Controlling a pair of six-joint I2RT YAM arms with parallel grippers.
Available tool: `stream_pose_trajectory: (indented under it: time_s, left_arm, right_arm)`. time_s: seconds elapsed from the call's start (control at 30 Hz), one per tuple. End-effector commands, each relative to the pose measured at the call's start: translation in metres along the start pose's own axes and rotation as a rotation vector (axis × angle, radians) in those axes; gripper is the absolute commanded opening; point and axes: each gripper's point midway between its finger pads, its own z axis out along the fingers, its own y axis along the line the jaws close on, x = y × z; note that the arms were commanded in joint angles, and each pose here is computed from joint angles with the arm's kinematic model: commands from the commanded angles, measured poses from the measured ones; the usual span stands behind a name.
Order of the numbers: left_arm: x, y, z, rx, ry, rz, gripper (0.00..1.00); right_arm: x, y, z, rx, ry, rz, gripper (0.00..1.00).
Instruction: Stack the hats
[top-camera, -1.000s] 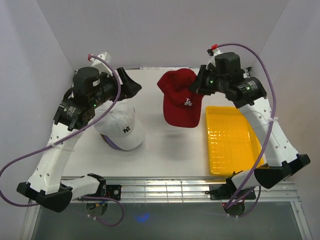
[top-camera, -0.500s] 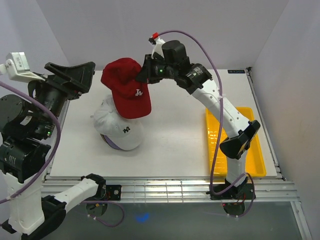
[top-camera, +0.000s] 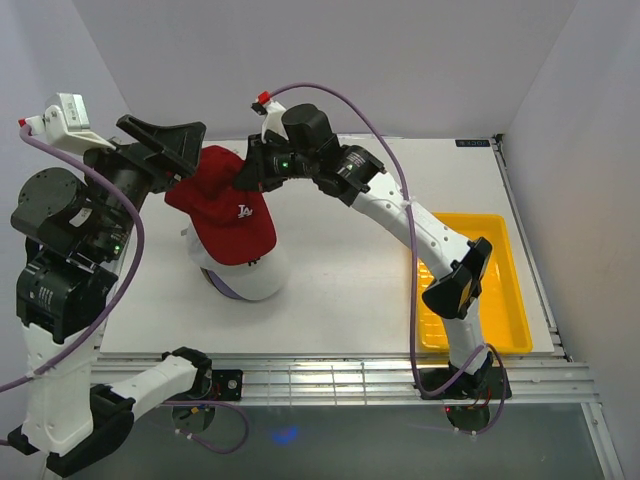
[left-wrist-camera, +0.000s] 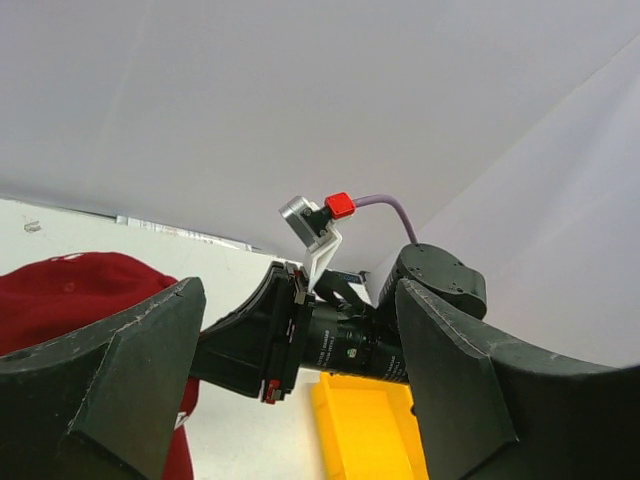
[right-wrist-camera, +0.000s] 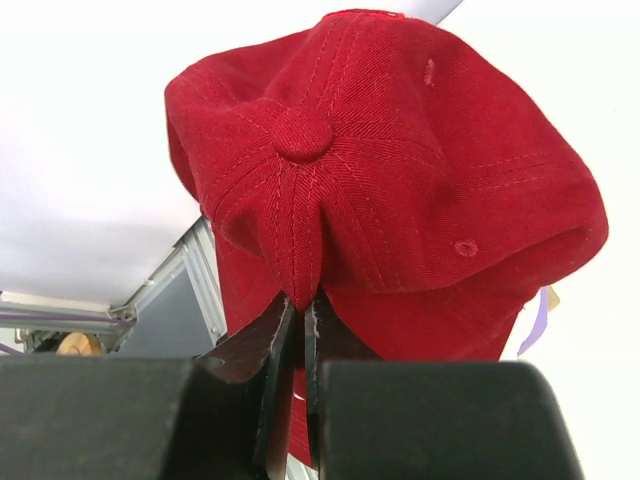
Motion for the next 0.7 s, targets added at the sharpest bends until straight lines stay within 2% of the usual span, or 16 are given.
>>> stream_pose_trajectory:
  time_s: [0.0, 0.43, 0.67]
  left_arm:
    - [0.003, 0.0, 0.0, 0.006, 0.01, 0.014, 0.88]
    - [0.017, 0.009, 0.007, -0.019, 0.04, 0.034, 0.89]
    - [0.034, 0.021, 0.018, -0.068, 0.082, 0.056, 0.89]
  right_arm:
    - [-0.016, 0.019, 0.003, -0.073, -0.06, -0.064, 0.08]
    - [0.025, 0.014, 0.023, -0.055, 0.054, -0.104, 0.08]
    - [0.033, 0.01, 0.02, -0.029, 0.071, -0.125, 0.08]
